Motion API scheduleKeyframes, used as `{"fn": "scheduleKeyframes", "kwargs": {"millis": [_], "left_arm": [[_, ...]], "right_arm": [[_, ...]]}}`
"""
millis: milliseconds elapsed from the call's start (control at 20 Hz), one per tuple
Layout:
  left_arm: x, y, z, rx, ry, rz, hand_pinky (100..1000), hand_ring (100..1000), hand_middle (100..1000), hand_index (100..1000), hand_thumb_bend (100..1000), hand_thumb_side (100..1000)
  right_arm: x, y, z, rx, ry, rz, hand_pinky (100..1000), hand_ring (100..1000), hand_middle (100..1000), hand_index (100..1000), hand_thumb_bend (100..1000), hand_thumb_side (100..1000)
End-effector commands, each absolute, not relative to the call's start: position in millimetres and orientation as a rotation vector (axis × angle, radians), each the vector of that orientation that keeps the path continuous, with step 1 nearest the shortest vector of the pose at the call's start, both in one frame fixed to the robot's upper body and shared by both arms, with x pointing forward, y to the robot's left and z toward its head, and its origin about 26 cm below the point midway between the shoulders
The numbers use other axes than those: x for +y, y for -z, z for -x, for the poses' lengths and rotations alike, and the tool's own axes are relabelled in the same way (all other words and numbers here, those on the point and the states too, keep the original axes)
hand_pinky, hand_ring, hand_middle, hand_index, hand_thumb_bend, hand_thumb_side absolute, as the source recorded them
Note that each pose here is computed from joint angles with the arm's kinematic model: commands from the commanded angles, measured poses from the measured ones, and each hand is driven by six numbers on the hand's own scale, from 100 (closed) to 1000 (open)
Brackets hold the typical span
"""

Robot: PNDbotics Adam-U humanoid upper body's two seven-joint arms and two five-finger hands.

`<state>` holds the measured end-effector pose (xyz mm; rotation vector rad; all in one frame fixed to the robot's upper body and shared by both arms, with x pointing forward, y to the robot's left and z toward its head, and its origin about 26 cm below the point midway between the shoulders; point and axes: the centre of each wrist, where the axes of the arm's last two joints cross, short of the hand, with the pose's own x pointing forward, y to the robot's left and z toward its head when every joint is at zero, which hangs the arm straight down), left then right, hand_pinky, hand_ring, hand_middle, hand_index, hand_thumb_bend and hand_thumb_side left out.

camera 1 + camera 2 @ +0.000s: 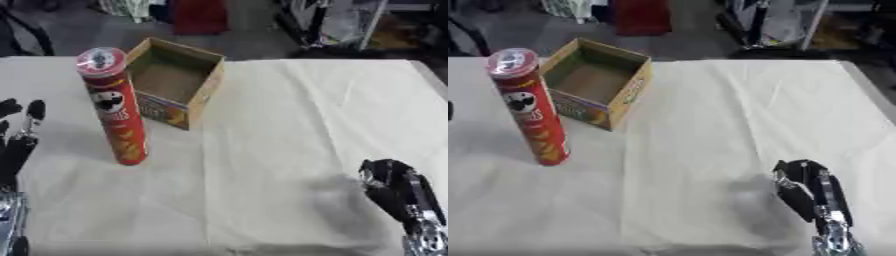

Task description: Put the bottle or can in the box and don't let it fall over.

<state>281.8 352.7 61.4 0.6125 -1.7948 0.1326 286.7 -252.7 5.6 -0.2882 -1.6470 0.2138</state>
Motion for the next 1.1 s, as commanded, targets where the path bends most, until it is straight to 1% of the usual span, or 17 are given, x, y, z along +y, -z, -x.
{"fn": "scheduleKeyframes", "kwargs": {"millis": [50,300,400,450,700,750,1100], "left_arm": [[348,-71,-288,-1.823,-0.013,-0.625,989,1000,686,815,825,449],[334,-70,-305,-1.828,0.119,-0.563,987,1000,717,864,855,449],[329,-71,-314,-1.833,0.141,-0.54,986,1000,725,872,843,440],[327,-71,-318,-1.835,0.149,-0.529,986,1000,726,873,813,416],[320,-72,-337,-1.831,0.177,-0.463,989,1000,730,875,800,412],[319,-72,-340,-1.827,0.19,-0.448,990,1000,732,878,783,404],[314,-65,-350,-1.778,0.286,-0.368,994,1000,728,878,745,406]], "right_arm": [[-257,-13,-290,-1.666,-0.224,0.306,715,610,564,418,100,243],[-256,-13,-290,-1.663,-0.227,0.3,716,610,565,428,100,241],[-255,-13,-290,-1.663,-0.228,0.298,716,611,566,430,100,241],[-255,-13,-290,-1.662,-0.229,0.297,716,611,566,431,100,240],[-254,-13,-290,-1.66,-0.23,0.292,716,611,566,434,100,239],[-254,-13,-290,-1.66,-0.23,0.291,716,611,566,435,100,239],[-253,-13,-290,-1.659,-0.23,0.288,716,612,566,436,100,237]]}}
